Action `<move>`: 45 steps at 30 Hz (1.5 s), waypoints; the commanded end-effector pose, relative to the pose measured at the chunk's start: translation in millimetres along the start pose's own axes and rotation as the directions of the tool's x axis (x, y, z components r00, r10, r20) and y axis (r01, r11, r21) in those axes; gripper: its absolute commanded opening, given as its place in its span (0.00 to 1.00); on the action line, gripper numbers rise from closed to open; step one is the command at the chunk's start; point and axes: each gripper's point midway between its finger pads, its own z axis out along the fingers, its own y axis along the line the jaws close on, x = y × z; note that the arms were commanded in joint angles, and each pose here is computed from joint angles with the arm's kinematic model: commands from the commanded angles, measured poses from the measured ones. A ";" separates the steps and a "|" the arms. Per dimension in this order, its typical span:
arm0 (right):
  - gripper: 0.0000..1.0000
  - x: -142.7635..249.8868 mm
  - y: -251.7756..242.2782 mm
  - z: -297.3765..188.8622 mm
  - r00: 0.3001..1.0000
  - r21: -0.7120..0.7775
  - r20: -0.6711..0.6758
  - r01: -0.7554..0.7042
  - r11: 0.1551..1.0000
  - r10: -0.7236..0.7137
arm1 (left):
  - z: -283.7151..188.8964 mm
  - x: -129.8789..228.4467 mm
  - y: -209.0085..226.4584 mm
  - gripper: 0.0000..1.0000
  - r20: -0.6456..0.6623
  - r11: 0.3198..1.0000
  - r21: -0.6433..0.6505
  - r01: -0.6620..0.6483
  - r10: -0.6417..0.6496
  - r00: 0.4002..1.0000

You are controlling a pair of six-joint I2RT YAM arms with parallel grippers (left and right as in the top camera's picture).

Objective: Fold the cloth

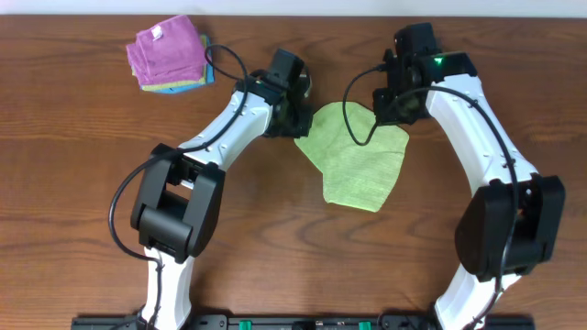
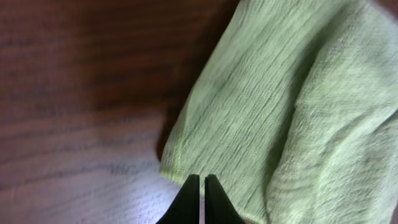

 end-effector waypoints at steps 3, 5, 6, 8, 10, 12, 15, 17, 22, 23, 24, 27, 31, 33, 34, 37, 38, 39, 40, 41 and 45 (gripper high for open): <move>0.02 1.9 -1.2 5.7 1.000 -0.008 -0.015 0.008 1.000 -0.008 | 2.8 1.3 -2.4 0.06 -0.010 0.997 -0.028 -0.068 0.067 0.998; 0.01 1.5 -1.2 5.7 1.000 -0.008 -0.014 0.009 1.000 -0.009 | 6.2 3.7 0.8 0.06 -0.018 0.995 -0.060 -0.075 0.074 0.997; 0.01 1.0 -1.2 5.7 1.000 -0.008 -0.012 0.009 1.000 -0.009 | 8.7 5.3 2.9 0.06 -0.024 0.993 -0.077 -0.084 0.082 0.996; 0.01 0.8 -1.2 5.7 1.000 -0.008 -0.011 0.009 1.000 -0.009 | 14.0 8.3 8.4 0.06 -0.038 0.990 -0.106 -0.095 0.091 0.995; 0.01 0.6 -1.2 5.7 1.000 -0.008 -0.010 0.009 1.000 -0.009 | 17.3 11.5 10.9 0.06 -0.051 0.989 -0.112 -0.092 0.087 0.995; 0.01 -0.8 -1.1 5.7 1.000 -0.009 -0.004 0.010 1.000 -0.010 | 17.9 12.2 12.1 0.06 -0.055 0.989 -0.118 -0.092 0.086 0.995; 0.01 -2.9 -0.9 5.7 1.000 -0.009 0.004 0.009 1.000 -0.009 | 18.1 11.1 12.0 0.06 -0.050 0.989 -0.118 -0.092 0.087 0.995; 0.01 -3.5 -0.8 5.7 1.000 -0.010 0.007 0.009 1.000 -0.009 | 18.2 10.5 11.7 0.06 -0.048 0.989 -0.117 -0.092 0.087 0.995; 0.02 -8.4 4.2 6.2 0.999 -0.025 0.028 0.017 1.000 -0.017 | 19.1 8.6 5.8 0.06 -0.034 0.994 -0.095 -0.051 0.048 0.998; 0.01 -9.5 4.8 6.6 0.999 -0.025 0.033 0.019 1.000 -0.018 | 19.7 9.0 2.2 0.06 -0.035 0.996 -0.080 -0.049 0.046 0.998; 0.01 -10.3 6.2 7.5 0.999 -0.029 0.037 0.022 0.999 -0.020 | 20.4 9.5 -1.7 0.06 -0.034 0.997 -0.071 -0.041 0.038 0.999; 0.01 -13.1 11.5 10.7 0.998 -0.043 0.054 0.031 0.999 -0.028 | 23.2 11.5 -11.9 0.06 -0.033 0.996 -0.067 -0.056 0.054 0.998; 0.01 -11.2 13.1 12.8 0.998 -0.043 0.050 0.034 0.998 -0.032 | 26.1 16.1 -21.0 0.06 -0.037 0.992 -0.086 -0.092 0.089 0.995; 0.01 -7.1 13.1 12.9 0.999 -0.043 0.033 0.032 0.999 -0.031 | 26.3 16.4 -18.5 0.06 -0.039 0.989 -0.102 -0.108 0.105 0.994; 0.01 -4.0 12.8 13.0 0.999 -0.042 0.020 0.028 0.999 -0.027 | 26.0 16.0 -16.3 0.06 -0.039 0.987 -0.114 -0.116 0.112 0.993; 0.02 0.7 13.0 13.1 1.000 -0.042 0.002 0.028 0.999 -0.027 | 24.9 14.6 4.9 0.06 -0.041 0.971 -0.207 -0.118 0.112 0.993; 0.02 1.0 13.7 13.1 1.000 -0.042 0.000 0.029 0.999 -0.029 | 25.5 15.3 8.2 0.06 -0.049 0.968 -0.213 -0.131 0.124 0.991; 0.02 1.4 14.4 13.2 1.000 -0.042 -0.001 0.029 0.999 -0.029 | 26.2 15.5 10.8 0.06 -0.056 0.966 -0.213 -0.145 0.136 0.989; 0.02 1.9 14.3 13.2 1.000 -0.042 -0.003 0.021 0.999 -0.021 | 26.6 15.3 13.4 0.06 -0.059 0.965 -0.215 -0.148 0.138 0.989; 0.02 2.4 14.3 13.2 1.000 -0.042 -0.006 0.010 0.999 -0.010 | 26.8 14.9 14.8 0.06 -0.060 0.965 -0.216 -0.152 0.142 0.988; 0.02 3.3 15.5 13.2 1.000 -0.042 -0.010 0.002 0.999 -0.002 | 28.9 12.0 17.4 0.06 -0.053 0.964 -0.213 -0.157 0.149 0.987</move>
